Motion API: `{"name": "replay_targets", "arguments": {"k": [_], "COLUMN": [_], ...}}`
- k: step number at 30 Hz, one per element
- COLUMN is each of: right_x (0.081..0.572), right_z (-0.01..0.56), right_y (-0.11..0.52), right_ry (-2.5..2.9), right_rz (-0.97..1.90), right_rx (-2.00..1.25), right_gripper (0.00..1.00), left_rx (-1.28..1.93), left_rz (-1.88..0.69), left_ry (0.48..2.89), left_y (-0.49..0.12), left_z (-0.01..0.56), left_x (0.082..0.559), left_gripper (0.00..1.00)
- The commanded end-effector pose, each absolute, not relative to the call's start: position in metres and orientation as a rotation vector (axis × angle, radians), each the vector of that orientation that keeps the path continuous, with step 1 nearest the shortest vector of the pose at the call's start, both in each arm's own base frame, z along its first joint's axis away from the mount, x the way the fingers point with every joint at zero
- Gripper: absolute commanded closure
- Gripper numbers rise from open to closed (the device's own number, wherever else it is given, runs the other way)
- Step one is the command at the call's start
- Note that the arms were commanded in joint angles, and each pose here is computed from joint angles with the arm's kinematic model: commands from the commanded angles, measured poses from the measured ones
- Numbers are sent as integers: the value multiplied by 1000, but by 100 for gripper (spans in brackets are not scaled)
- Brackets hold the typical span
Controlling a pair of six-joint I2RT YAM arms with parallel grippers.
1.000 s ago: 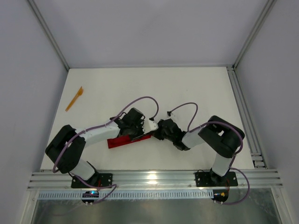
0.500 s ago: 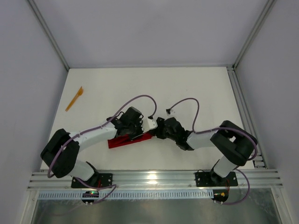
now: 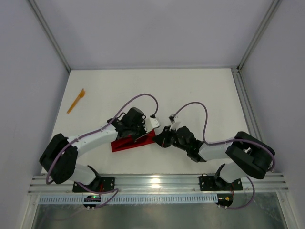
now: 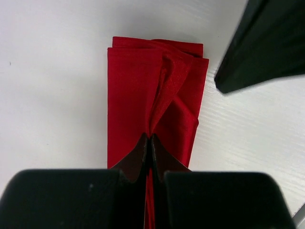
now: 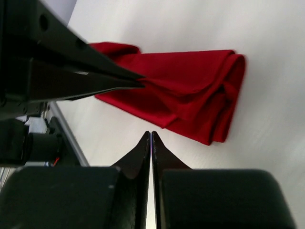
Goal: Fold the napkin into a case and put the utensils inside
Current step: Smooth out the smaller rectangle-folded napkin.
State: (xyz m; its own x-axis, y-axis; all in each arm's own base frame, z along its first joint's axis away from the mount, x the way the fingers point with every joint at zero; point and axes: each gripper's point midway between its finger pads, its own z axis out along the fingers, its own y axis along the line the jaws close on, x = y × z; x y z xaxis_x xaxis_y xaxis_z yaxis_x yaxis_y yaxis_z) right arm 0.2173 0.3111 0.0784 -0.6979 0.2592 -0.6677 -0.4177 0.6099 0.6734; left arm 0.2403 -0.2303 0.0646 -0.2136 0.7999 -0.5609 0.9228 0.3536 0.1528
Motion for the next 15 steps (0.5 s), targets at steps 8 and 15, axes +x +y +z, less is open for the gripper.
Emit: {"name": "replay_targets", "arguments": {"k": [8,15], "right_x": [217,237], "right_z": [87,57], "right_y": [359,353], "right_ry": [1915,2017], "right_rz": [1310,1195], "right_rx": [-160,21], "right_gripper": [97,97], "left_rx": [1387,1405], "left_rz": [-336,-417], "left_ry": [2039,2032], "left_y": [-240,-245], "left_z": [102,105], "left_x": [249,239], "left_gripper": [100,100]}}
